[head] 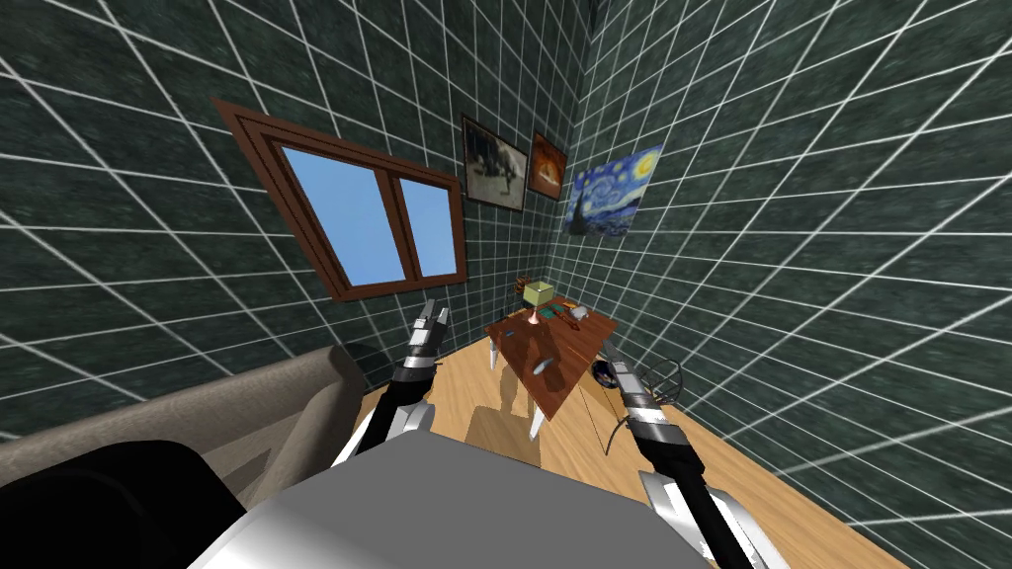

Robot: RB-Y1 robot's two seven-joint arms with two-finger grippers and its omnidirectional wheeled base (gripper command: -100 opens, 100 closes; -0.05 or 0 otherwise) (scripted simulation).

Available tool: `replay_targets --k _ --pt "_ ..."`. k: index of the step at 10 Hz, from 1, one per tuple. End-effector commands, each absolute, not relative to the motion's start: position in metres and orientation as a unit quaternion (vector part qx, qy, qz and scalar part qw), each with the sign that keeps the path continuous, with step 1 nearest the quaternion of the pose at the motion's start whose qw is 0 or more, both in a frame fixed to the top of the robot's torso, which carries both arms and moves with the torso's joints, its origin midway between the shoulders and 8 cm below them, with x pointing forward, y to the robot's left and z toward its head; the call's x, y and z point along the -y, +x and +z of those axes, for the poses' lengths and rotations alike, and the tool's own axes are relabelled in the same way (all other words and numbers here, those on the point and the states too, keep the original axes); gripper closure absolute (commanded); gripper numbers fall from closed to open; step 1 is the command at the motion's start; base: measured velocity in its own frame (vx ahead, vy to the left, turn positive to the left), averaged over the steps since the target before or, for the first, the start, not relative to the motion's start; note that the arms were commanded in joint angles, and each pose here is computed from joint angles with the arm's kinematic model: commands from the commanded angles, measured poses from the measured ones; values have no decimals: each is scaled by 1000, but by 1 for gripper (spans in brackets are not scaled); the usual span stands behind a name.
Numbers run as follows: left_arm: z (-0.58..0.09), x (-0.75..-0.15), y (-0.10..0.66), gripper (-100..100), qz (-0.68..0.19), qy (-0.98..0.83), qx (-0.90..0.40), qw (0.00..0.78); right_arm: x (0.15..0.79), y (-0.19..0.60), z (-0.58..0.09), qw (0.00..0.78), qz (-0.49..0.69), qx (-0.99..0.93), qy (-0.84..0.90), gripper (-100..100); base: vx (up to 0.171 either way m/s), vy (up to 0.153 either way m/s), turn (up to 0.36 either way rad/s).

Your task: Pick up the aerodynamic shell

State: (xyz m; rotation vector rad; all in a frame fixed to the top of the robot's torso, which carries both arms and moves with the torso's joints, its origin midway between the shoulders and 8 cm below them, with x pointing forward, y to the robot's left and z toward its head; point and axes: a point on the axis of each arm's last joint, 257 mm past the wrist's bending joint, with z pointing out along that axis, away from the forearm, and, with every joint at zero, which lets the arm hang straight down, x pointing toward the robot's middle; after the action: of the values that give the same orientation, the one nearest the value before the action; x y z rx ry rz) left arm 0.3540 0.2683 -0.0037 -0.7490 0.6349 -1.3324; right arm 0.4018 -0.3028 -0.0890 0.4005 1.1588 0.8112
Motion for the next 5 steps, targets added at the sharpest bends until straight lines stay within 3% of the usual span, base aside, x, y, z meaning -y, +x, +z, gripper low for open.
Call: replay_targets --k 1,5 --pt "-4 -268 354 0 -593 -333 -282 677 307 409 -109 745 326 -563 149 -100 -9 80 85" --pt "-4 -268 354 0 -593 -333 -282 677 314 417 -148 741 250 -618 83 -100 20 88 72"
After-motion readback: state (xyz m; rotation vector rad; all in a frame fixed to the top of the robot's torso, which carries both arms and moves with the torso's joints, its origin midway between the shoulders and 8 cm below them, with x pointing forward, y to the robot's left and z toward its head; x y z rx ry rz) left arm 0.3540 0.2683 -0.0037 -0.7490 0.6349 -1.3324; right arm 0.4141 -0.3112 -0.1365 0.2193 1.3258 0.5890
